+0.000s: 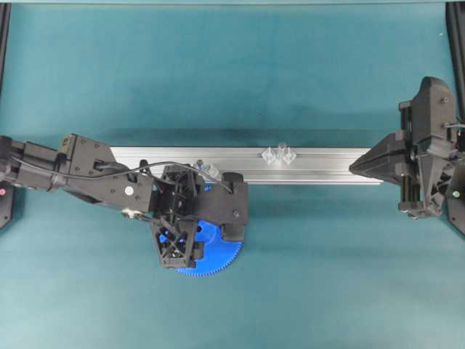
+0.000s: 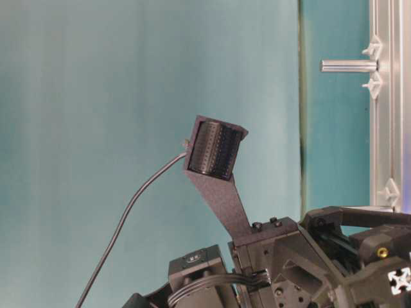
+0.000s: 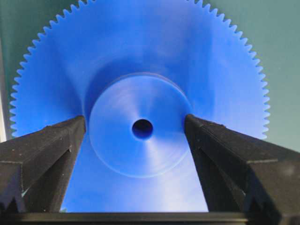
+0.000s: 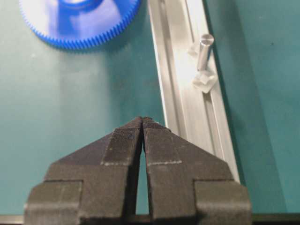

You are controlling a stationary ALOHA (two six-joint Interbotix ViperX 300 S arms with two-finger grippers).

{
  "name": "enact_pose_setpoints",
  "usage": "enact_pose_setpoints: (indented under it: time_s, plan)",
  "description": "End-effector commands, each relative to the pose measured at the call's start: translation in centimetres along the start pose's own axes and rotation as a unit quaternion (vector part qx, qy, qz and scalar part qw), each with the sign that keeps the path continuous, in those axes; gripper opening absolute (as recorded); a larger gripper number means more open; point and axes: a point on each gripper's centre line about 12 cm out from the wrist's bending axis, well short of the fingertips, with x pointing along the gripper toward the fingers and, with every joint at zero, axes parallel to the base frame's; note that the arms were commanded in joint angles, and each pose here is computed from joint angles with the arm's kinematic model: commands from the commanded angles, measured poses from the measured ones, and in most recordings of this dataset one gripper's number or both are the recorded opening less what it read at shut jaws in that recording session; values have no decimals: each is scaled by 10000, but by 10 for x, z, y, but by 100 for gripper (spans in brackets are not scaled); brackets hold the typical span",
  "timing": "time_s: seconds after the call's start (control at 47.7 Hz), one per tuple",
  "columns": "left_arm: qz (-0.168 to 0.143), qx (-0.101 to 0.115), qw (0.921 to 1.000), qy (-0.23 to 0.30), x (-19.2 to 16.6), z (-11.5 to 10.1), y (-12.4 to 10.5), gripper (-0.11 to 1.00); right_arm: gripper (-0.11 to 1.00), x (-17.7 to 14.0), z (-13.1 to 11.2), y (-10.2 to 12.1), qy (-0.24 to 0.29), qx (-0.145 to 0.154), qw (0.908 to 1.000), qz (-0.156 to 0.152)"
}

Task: Insert the large gear onto the shaft.
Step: 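Close the left gripper on the hub of the blue gear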

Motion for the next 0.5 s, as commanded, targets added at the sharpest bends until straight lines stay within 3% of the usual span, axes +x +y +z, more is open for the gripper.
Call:
enact_pose_setpoints:
  time_s: [0.0, 0.482]
  plan:
    - [-9, 34, 9999, -100, -5, 7, -2, 90, 10, -1, 3, 1, -74, 13, 10000, 22]
    - [-50, 114, 9999, 81, -3, 3, -13, 90, 10, -1, 3, 1, -112, 43, 9999, 32]
